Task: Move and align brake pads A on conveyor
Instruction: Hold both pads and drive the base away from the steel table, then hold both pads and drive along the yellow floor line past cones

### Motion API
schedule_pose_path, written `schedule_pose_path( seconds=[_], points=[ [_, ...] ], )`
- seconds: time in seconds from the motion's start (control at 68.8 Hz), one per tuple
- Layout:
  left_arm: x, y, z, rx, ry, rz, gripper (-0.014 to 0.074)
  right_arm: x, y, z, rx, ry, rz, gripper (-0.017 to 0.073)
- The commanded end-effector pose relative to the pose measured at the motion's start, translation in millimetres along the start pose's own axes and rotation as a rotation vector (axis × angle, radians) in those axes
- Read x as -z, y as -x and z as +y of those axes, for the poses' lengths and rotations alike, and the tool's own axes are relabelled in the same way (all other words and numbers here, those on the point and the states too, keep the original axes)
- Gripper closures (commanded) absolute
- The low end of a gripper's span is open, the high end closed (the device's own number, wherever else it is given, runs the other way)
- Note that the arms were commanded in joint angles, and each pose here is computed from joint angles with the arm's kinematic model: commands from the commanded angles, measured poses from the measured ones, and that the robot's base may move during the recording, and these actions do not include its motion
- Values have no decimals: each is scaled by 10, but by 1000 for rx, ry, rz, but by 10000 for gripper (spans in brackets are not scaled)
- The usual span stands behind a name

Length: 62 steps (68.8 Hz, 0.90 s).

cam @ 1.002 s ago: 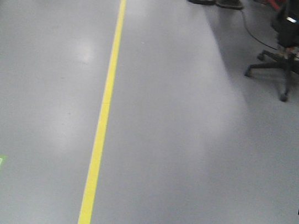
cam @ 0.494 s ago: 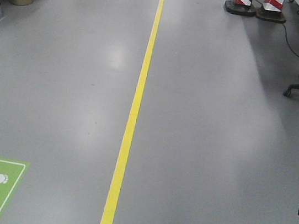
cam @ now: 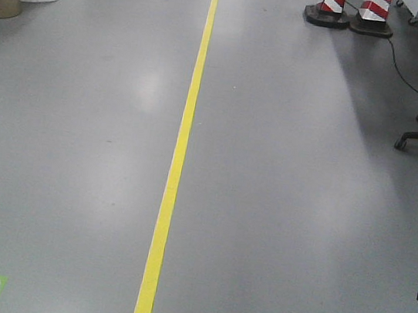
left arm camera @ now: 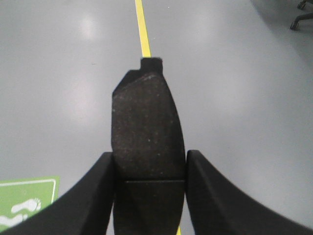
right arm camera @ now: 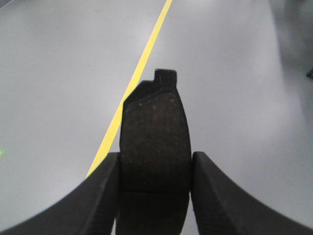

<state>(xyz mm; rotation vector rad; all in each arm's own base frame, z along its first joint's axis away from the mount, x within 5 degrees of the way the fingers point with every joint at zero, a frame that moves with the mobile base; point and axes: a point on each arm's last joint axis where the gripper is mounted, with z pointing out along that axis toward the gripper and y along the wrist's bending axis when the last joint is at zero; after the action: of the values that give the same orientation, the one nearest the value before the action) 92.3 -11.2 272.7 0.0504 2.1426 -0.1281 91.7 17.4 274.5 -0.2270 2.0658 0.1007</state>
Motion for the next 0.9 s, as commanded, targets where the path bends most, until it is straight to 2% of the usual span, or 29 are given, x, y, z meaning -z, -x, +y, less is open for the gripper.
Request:
schedule_pose_path(
  seconds=[0.0, 0.886],
  points=[
    [49, 160, -11, 13, -7, -114, 600, 51, 174, -12, 6, -11, -120, 564],
    [49, 160, -11, 13, -7, -114, 600, 50, 173, -12, 6, -11, -119, 564]
  ],
)
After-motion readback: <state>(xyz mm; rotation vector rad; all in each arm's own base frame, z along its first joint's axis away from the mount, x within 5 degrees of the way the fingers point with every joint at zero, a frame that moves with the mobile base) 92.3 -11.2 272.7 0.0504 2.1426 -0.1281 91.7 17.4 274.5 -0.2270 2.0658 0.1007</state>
